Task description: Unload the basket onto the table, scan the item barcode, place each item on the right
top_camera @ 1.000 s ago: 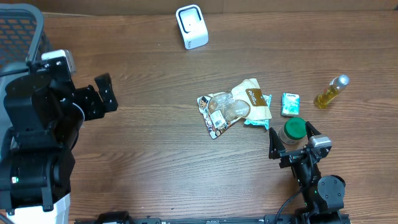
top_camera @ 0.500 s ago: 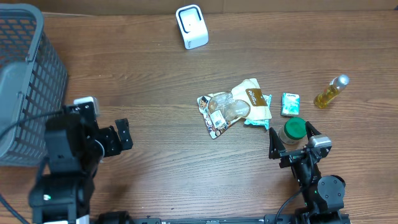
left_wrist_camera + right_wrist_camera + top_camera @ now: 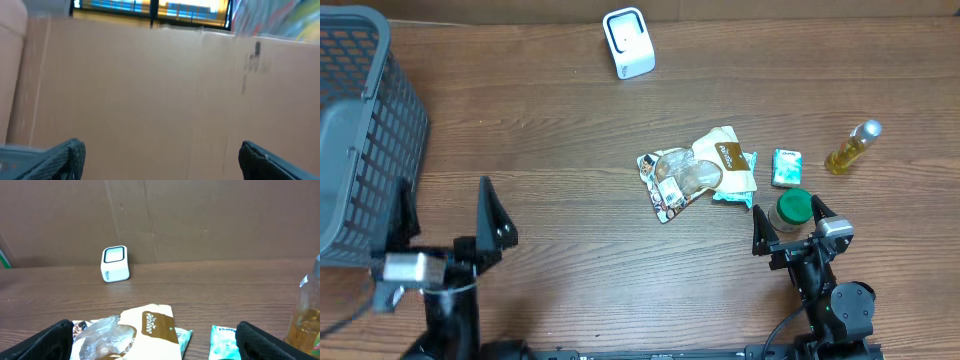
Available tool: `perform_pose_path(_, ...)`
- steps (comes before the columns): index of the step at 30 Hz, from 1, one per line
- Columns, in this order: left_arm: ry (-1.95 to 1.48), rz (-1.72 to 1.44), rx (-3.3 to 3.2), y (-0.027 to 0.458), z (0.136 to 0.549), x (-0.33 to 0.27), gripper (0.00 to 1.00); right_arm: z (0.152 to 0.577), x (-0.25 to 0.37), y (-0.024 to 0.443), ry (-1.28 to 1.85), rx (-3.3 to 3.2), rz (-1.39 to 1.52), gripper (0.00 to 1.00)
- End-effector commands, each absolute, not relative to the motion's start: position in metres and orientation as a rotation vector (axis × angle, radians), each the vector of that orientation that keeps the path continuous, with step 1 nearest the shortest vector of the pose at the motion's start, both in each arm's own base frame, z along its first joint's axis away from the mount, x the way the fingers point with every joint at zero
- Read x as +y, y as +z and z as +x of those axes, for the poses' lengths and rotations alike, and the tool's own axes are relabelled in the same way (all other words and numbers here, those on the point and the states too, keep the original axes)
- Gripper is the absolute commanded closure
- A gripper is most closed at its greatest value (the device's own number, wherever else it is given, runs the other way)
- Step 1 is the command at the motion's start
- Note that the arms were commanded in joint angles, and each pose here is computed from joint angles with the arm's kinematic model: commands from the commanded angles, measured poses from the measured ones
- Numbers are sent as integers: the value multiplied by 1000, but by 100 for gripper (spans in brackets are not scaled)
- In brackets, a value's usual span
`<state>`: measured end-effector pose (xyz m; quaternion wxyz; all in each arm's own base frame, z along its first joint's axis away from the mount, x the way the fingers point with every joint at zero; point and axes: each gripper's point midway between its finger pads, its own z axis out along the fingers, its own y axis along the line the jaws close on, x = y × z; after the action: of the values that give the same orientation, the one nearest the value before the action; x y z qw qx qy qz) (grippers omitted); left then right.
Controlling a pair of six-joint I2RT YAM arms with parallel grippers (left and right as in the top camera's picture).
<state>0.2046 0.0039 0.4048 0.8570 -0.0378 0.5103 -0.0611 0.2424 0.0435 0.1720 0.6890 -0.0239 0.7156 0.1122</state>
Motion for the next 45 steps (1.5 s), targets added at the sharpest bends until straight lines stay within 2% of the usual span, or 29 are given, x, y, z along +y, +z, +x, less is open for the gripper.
perform_pose_path(1,-100,-83,1065,377,202,7,1,243,41,170,245,1597,-36,0)
perform_pose_path(8,-94,-95,1066,333,205,9,1,243,41,170,245,1597,-36,0)
perform_pose_path(17,-88,-117,1194,265,229,12,0,243,41,170,245,1597,-36,0)
perform_pose_path(25,-63,-152,1348,227,241,17,1,243,41,170,245,1597,-36,0)
perform_pose_path(33,3,-161,1632,158,245,22,0,243,41,170,245,1597,-36,0)
perform_pose_path(45,40,-94,1644,156,245,19,0,243,41,170,245,1597,-36,0)
